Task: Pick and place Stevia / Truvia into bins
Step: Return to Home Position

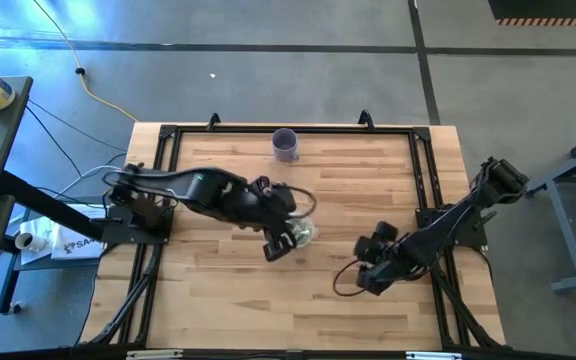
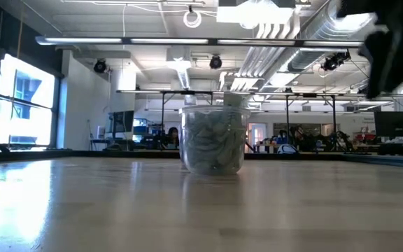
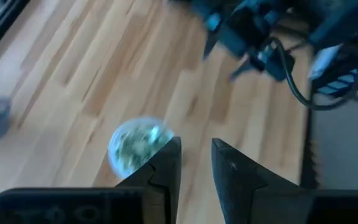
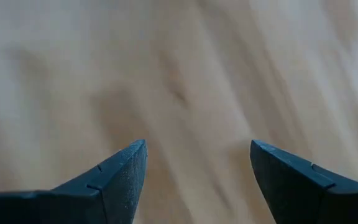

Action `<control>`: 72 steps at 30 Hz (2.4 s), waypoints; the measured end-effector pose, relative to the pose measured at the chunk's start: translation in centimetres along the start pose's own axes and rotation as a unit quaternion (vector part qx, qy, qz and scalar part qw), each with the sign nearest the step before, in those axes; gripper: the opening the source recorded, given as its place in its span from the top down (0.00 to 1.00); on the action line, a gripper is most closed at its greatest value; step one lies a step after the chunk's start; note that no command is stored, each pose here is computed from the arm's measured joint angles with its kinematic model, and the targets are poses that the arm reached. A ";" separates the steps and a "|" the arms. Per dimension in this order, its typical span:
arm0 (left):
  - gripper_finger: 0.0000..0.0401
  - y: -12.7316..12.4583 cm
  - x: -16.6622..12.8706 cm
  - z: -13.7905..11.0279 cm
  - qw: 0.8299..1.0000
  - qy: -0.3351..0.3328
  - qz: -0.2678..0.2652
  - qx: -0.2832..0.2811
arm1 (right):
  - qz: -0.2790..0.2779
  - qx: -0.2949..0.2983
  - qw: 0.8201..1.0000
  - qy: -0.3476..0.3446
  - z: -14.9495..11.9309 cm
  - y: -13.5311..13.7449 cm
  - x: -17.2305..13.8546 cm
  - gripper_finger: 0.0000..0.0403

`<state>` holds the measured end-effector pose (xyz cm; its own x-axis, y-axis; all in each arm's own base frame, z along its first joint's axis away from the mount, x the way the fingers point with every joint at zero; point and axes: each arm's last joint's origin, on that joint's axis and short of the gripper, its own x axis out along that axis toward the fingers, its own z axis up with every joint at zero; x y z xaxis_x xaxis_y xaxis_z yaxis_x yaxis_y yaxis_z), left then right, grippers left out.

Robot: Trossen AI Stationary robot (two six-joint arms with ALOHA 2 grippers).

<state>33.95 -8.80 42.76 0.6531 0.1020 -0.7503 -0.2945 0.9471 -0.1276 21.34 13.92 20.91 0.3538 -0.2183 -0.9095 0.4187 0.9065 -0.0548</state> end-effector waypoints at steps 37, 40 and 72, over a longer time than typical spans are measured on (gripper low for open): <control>0.69 12.7 -2.8 -10.5 0.956 -0.224 -0.190 -0.002 | 0.238 0.134 0.859 -0.433 1.8 -14.4 -13.5 0.31; 0.69 14.6 -3.1 -13.0 0.939 -0.281 -0.199 0.002 | 0.268 0.122 0.831 -0.473 1.0 -13.8 -10.9 0.31; 0.69 21.2 -1.7 -24.4 0.899 -0.408 -0.100 -0.122 | 0.319 0.145 0.768 -0.537 -6.2 -16.4 0.8 0.31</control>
<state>9.63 3.67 25.49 0.9751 0.2211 0.0168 -0.1939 0.8868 -0.4196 9.57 1.14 18.57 0.9844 -0.0760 0.1585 -0.0129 0.8683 0.4959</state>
